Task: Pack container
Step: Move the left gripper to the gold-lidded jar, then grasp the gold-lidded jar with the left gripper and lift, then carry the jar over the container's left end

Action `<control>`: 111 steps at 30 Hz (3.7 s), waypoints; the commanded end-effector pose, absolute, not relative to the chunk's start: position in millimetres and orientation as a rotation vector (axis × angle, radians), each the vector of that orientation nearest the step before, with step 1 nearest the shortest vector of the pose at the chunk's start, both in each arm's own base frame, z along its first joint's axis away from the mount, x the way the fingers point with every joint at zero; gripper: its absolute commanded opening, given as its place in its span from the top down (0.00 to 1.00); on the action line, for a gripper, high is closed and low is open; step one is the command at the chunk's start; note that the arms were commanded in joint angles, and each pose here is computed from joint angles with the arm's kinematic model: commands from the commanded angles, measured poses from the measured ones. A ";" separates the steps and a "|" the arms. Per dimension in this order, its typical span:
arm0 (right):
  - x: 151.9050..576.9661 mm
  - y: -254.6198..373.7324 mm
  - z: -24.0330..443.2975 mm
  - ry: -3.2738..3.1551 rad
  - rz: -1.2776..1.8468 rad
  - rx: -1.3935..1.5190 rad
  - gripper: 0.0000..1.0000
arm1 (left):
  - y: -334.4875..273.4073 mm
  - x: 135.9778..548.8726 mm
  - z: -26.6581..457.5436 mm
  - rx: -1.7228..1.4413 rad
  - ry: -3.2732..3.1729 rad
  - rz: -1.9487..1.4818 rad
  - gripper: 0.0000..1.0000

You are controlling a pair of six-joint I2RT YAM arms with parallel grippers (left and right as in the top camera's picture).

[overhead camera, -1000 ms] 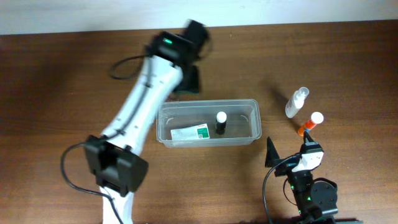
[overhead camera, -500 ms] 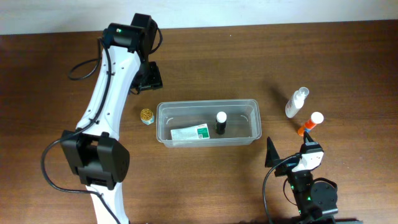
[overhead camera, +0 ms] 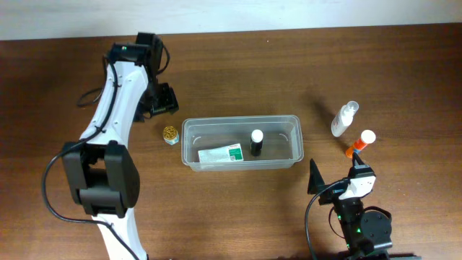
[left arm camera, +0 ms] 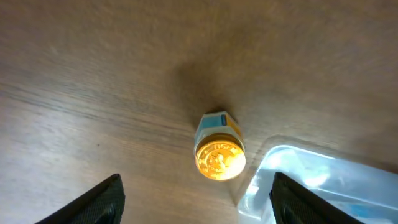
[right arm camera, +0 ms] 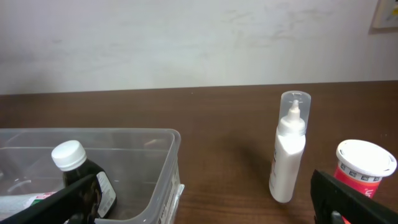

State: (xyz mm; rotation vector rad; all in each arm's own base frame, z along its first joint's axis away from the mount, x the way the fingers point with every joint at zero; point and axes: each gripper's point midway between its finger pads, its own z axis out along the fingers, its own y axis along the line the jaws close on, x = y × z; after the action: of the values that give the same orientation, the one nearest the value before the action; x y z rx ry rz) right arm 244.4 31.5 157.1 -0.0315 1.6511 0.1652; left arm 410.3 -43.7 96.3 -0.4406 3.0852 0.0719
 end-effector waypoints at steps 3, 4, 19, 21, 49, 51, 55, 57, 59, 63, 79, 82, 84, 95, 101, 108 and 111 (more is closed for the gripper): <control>244.3 29.9 155.3 1.653 0.157 -0.030 0.02 | -60.0 397.9 62.4 -0.418 3.147 -0.059 0.24; 244.3 29.9 155.3 1.653 0.158 -0.030 0.02 | -63.8 396.5 56.4 -0.422 3.152 -0.099 0.24; 244.3 29.9 155.3 1.653 0.158 -0.030 0.01 | -64.3 385.7 24.9 -0.504 3.164 -0.145 0.24; 244.3 29.9 155.3 1.653 0.158 -0.030 0.02 | -62.1 386.7 23.5 -0.503 3.159 -0.128 0.25; 244.3 29.9 155.3 1.653 0.158 -0.030 0.02 | -44.5 409.9 51.9 -0.382 3.079 -0.007 0.70; 244.3 29.9 155.3 1.653 0.158 -0.030 0.02 | -44.5 415.2 77.5 -0.358 3.049 -0.018 0.70; 244.3 29.9 155.3 1.653 0.158 -0.030 0.02 | -47.7 418.3 137.9 -0.338 2.966 -0.047 0.70; 244.3 29.9 155.3 1.653 0.157 -0.030 0.02 | -51.6 413.7 167.8 -0.319 2.923 -0.065 0.70; 244.3 29.9 155.3 1.653 0.158 -0.030 0.02 | -57.0 405.4 195.9 -0.292 2.881 -0.083 0.70; 244.3 29.9 155.3 1.653 0.158 -0.030 0.02 | -75.7 385.9 238.8 -0.208 2.798 -0.125 0.70; 244.3 29.9 155.3 1.653 0.158 -0.030 0.02 | -169.2 345.1 220.5 0.101 2.839 -0.183 0.69; 244.3 29.9 155.3 1.653 0.158 -0.030 0.02 | -178.5 342.1 209.0 0.111 2.848 -0.188 0.69; 244.3 29.9 155.3 1.653 0.158 -0.030 0.02 | -182.9 341.0 199.3 0.106 2.855 -0.191 0.69; 244.3 29.9 155.3 1.653 0.157 -0.030 0.02 | -190.4 342.0 164.6 0.038 2.867 -0.202 0.69; 244.3 29.9 155.3 1.653 0.158 -0.030 0.02 | -199.6 343.3 153.1 0.020 2.845 -0.203 0.69; 244.3 29.9 155.3 1.653 0.158 -0.030 0.02 | -193.0 346.1 141.3 -0.072 2.833 -0.156 0.69; 244.3 29.9 155.3 1.653 0.158 -0.030 0.02 | -192.9 346.5 136.7 -0.073 2.832 -0.147 0.69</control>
State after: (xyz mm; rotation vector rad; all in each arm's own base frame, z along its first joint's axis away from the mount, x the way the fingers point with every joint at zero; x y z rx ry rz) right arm 244.4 31.4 157.1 -0.0309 1.6511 0.1651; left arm 344.2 -197.0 142.2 -0.0234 2.8402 -0.1838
